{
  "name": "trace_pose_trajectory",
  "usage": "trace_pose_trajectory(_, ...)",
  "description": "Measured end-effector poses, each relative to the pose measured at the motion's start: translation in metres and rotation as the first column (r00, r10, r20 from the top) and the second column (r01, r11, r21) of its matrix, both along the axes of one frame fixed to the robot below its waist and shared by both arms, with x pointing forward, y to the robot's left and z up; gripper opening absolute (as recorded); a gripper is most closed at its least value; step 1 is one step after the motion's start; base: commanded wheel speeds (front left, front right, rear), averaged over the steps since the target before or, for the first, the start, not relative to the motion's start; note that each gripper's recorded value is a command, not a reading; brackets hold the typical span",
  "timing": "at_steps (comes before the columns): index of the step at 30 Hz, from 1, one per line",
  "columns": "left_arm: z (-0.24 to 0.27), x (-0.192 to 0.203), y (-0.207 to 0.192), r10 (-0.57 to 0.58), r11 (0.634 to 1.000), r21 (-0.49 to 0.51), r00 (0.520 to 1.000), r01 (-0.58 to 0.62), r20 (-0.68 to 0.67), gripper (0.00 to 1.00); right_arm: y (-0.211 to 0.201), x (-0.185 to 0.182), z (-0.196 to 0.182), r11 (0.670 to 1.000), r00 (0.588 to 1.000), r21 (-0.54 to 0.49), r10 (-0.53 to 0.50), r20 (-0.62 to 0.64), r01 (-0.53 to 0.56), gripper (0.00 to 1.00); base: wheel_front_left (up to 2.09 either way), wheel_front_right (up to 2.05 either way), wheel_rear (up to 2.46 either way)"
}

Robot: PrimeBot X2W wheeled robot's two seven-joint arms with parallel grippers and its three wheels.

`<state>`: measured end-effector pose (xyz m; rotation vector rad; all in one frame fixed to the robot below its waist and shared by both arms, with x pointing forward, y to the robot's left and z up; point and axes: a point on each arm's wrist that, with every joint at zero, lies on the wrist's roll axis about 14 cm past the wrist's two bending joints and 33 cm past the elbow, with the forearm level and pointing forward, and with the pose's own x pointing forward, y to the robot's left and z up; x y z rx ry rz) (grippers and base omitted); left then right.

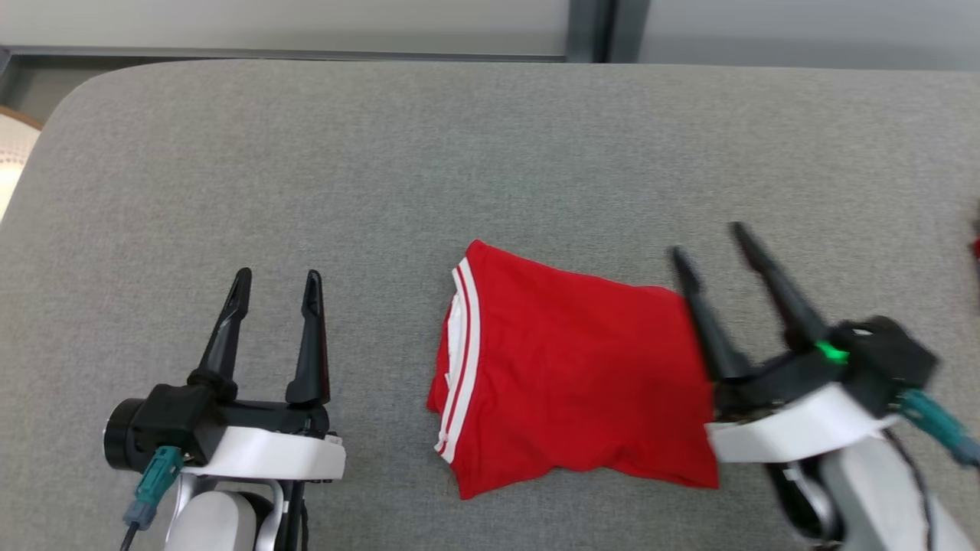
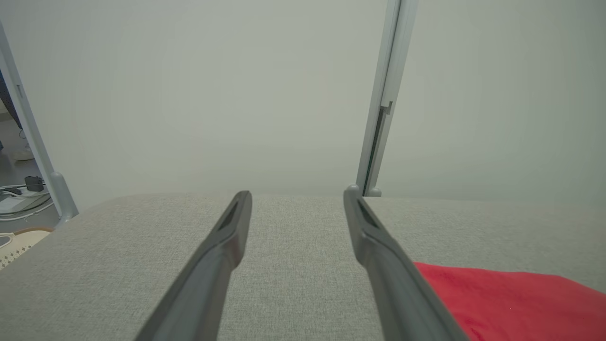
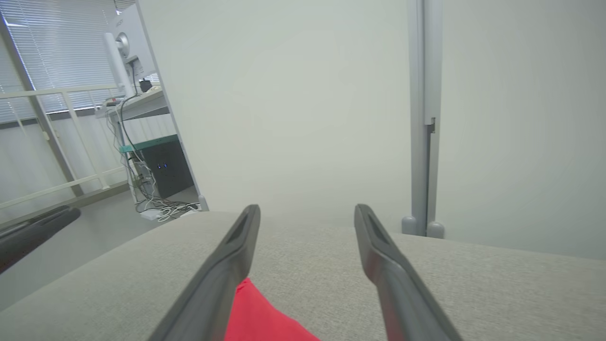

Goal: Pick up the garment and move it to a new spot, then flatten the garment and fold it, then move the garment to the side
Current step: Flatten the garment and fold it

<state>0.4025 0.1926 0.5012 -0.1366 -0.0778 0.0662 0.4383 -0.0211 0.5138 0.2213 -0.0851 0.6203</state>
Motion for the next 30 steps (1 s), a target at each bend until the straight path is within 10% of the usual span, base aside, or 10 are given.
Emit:
trace_pose_trajectory(10,-0.006,-0.005,-0.001,-0.029,0.999,0.016,0.999,0.03,-0.019,1.0,-0.134,-0.021,-0.006,0.923,0.934,-0.146,-0.358,0.011,0.356,1.0,0.0,0.0,0.0)
trace_pose_trajectory(30,-0.012,-0.058,-0.001,-0.061,0.997,0.039,0.997,0.064,-0.053,1.0,-0.158,-0.097,0.007,0.893,0.902,-0.155,-0.431,-0.024,0.423,1.0,0.0,0.0,0.0)
